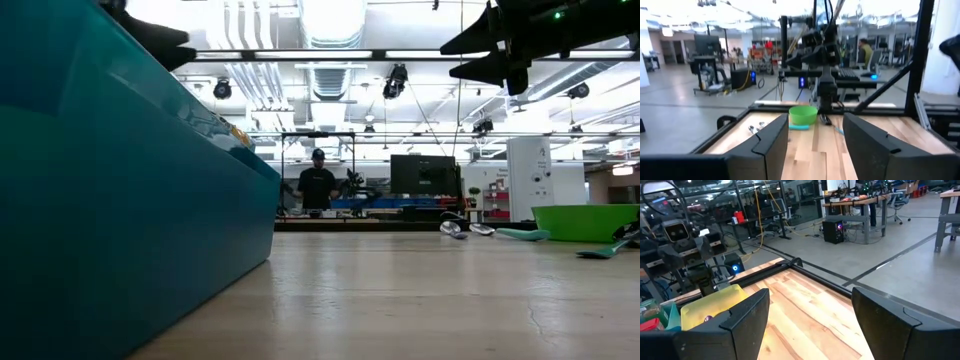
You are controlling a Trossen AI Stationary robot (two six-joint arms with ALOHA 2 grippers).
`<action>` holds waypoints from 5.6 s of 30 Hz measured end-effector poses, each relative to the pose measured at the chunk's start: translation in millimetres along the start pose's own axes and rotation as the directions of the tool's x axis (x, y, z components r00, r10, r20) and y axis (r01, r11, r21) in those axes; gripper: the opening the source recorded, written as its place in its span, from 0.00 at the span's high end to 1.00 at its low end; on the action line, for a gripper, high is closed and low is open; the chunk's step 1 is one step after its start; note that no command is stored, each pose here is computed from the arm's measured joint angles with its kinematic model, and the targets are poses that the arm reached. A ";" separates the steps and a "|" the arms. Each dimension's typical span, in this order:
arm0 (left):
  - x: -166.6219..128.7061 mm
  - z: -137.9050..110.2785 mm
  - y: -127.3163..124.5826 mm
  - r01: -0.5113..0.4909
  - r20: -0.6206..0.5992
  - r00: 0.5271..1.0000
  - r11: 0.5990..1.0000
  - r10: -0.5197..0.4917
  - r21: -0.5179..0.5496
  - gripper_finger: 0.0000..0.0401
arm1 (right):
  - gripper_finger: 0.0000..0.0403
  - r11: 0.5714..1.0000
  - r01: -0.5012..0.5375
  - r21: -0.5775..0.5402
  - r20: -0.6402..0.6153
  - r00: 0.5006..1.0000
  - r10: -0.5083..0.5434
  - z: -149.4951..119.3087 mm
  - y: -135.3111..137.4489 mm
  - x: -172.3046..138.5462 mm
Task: Pick & Place Food Item
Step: Put the violet spoon into the yellow bin
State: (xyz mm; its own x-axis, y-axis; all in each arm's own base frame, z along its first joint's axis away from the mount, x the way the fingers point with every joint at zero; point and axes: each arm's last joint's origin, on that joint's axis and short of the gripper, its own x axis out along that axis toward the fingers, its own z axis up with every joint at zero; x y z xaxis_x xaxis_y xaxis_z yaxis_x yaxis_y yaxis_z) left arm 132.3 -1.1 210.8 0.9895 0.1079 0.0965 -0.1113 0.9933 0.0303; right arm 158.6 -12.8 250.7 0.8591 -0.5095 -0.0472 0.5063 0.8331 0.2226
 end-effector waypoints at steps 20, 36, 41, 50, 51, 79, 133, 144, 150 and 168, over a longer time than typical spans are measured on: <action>-28.0 -25.3 3.1 -0.003 0.071 0.997 1.000 0.004 -0.011 0.53 | 0.30 1.000 0.000 0.000 0.000 1.000 0.000 0.0 0.0 0.0; -29.9 -55.0 2.0 0.017 -0.233 0.973 0.999 -0.010 0.030 0.53 | 0.30 1.000 0.000 0.000 0.000 1.000 0.000 0.0 0.0 0.0; -30.0 -55.1 2.0 0.017 -0.233 0.973 0.999 -0.010 0.030 0.53 | 0.30 1.000 0.000 0.000 0.000 1.000 0.000 0.0 0.0 0.0; -29.9 -55.1 1.9 0.017 -0.233 0.972 0.999 -0.010 0.030 0.53 | 0.30 1.000 0.000 0.000 0.000 1.000 0.000 0.0 0.0 0.0; -29.9 -55.1 1.9 0.017 -0.233 0.972 0.999 -0.010 0.030 0.53 | 0.30 1.000 0.000 0.000 0.000 1.000 0.000 0.0 0.0 0.0; -30.0 -55.5 1.9 0.018 -0.234 0.972 0.999 -0.010 0.033 0.53 | 0.30 0.896 0.354 0.268 -0.289 0.917 -0.276 28.3 -1.7 16.2; -30.0 -55.6 1.9 0.018 -0.234 0.972 0.999 -0.010 0.033 0.53 | 0.30 0.466 0.884 0.037 -0.914 0.218 -0.341 -82.5 -120.0 171.2; -30.0 -55.6 1.9 0.019 -0.234 0.972 0.999 -0.011 0.032 0.53 | 0.50 0.461 0.887 0.014 -0.909 0.204 -0.363 -83.7 -120.9 169.8; -30.0 -55.6 1.9 0.018 -0.234 0.972 0.999 -0.010 0.032 0.53 | 0.69 0.458 0.889 -0.001 -0.902 0.197 -0.384 -84.7 -121.8 169.7; -30.0 -55.6 1.9 0.018 -0.235 0.972 0.999 -0.010 0.031 0.53 | 0.97 0.507 0.862 -0.004 -0.894 0.224 -0.387 -84.0 -122.1 172.8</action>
State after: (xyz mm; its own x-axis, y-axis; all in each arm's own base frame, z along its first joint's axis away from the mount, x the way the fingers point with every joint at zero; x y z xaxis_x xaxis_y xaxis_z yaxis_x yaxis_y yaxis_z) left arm 107.6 -0.2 152.6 0.9847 0.1044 -0.1399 -0.0964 0.9934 0.0623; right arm 251.4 -184.4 133.6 0.0623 -0.2443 -0.9677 0.9975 -0.0159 0.0682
